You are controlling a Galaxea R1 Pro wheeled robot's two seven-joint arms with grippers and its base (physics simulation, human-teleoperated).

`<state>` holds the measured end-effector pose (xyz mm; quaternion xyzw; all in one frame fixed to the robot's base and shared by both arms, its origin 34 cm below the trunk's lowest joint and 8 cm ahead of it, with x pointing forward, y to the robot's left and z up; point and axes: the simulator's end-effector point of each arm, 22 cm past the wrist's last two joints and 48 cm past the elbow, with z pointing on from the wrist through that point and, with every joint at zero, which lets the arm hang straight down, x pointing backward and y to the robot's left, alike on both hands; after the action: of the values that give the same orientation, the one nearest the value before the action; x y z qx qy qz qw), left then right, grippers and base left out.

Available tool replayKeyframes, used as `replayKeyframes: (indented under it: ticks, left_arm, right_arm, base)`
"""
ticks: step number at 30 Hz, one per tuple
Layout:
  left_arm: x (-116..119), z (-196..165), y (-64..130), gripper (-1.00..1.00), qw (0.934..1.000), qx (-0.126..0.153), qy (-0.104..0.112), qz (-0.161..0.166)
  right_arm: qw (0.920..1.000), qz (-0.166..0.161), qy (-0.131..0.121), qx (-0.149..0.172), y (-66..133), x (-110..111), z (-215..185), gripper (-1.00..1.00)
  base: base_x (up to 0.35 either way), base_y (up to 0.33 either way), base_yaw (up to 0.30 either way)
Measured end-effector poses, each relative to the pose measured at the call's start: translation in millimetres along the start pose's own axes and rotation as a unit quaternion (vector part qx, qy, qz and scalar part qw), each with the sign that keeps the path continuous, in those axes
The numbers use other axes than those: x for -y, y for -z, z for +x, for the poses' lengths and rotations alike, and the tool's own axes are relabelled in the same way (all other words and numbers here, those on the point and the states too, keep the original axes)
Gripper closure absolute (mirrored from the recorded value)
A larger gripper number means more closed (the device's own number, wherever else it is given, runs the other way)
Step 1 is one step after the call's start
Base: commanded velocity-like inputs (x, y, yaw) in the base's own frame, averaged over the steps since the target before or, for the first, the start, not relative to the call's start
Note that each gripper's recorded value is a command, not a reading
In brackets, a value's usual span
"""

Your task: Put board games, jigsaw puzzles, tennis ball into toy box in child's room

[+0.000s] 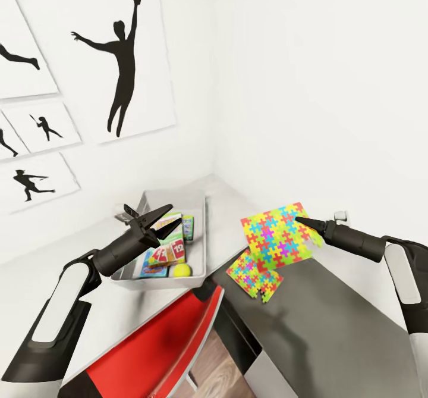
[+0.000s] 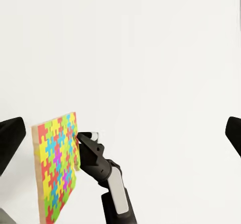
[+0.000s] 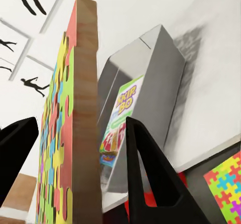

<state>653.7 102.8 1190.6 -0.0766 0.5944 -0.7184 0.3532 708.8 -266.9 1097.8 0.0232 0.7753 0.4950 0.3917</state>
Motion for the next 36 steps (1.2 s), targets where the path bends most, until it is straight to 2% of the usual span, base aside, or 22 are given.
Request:
replayKeyframes:
  ticks: [8,18,25,32,36]
  left_arm:
    - [3.4,-0.1,-0.5,-1.00,1.0000,0.000,-0.002,0.002]
    - [9.0,0.7,-1.6,-1.00,1.0000,-0.001,-0.005,0.006]
    - [12.4,0.7,-1.9,-1.00,0.9999,-0.001,-0.007,0.008]
    - [15.1,0.7,-2.1,-1.00,0.9999,-0.002,-0.010,0.008]
    - [14.1,0.9,-2.0,-1.00,0.9999,-0.003,-0.015,0.003]
  right_arm:
    - [1.0000,-0.001,0.003,0.002,1.5,-3.2,-2.1,1.00]
    - [1.0000,-0.003,0.006,0.004,3.8,-7.4,-4.9,1.00]
    - [0.9999,0.008,-0.004,0.014,14.7,3.6,-12.3,1.00]
    - [0.9997,0.010,-0.006,0.021,19.5,4.7,-18.6,1.00]
    - [0.9994,0.015,-0.023,0.020,19.1,14.6,-16.0,1.00]
  base:
    - [-0.094,0.084,0.245]
    - [-0.012,0.011,0.142]
    - [-0.001,0.001,0.220]
    - [0.000,0.000,0.249]
    - [0.000,0.000,0.262]
